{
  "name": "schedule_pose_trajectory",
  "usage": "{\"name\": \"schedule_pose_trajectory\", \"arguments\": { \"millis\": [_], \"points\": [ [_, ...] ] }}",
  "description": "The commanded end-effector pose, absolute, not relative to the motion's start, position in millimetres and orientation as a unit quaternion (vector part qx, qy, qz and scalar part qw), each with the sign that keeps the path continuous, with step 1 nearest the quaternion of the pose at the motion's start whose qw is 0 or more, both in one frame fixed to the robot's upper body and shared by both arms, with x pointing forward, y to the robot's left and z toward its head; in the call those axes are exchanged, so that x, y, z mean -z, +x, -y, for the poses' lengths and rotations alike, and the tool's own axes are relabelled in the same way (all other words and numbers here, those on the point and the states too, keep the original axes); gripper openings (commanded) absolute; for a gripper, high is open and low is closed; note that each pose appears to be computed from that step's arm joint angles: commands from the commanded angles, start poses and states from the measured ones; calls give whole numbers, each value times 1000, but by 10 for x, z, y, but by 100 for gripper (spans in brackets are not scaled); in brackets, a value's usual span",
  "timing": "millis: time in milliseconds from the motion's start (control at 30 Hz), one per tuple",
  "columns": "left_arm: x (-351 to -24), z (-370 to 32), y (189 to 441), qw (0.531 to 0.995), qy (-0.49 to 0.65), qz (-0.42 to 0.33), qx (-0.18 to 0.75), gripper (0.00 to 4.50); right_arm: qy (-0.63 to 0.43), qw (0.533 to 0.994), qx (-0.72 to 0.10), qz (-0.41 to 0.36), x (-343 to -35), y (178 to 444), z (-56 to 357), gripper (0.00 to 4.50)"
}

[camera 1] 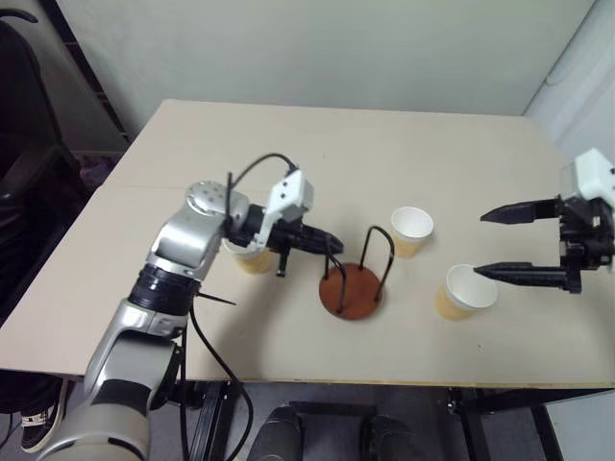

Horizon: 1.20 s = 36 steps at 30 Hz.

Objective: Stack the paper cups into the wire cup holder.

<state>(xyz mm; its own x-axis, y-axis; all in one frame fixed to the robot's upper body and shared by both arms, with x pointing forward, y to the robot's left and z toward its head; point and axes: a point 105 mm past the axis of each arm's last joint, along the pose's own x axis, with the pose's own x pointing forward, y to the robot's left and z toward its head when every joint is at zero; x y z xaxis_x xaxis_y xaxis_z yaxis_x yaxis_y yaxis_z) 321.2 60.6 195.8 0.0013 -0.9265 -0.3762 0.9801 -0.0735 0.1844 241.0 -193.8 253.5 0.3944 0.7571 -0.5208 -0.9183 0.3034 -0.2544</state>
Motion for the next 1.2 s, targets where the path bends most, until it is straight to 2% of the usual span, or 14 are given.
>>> {"name": "schedule_pose_trajectory", "arguments": {
  "millis": [33,200,333,433,667,800,1000,1100,1200],
  "points": [
    [-2018,-457,3194,659,236,-32,714,4,-266,769,-565,-136,-2595,2286,1781,450],
    [-1866,-350,3224,641,274,-26,717,4,-266,772,-559,-143,-2548,2291,1746,450],
    [-1722,-334,3342,651,302,-37,696,4,-279,774,-542,-174,-2427,2302,1793,450],
    [-1678,-320,3400,663,292,-46,688,89,-297,774,-519,-209,-2291,2336,1892,450],
    [-1614,-361,3395,665,308,-49,678,332,-317,762,-508,-246,-2082,2390,1982,450],
    [-1749,-501,3375,693,289,-40,659,332,-327,743,-520,-265,-1913,2427,1960,450],
    [-2392,-809,3158,724,258,13,640,332,-340,723,-529,-288,-1597,2614,1950,450],
    [-2595,-1007,3013,728,277,17,626,337,-346,717,-534,-286,-1526,2710,1927,389],
    [-2666,-1252,2793,727,308,-3,614,337,-350,711,-547,-271,-1598,2766,1889,281]
  ]
}}
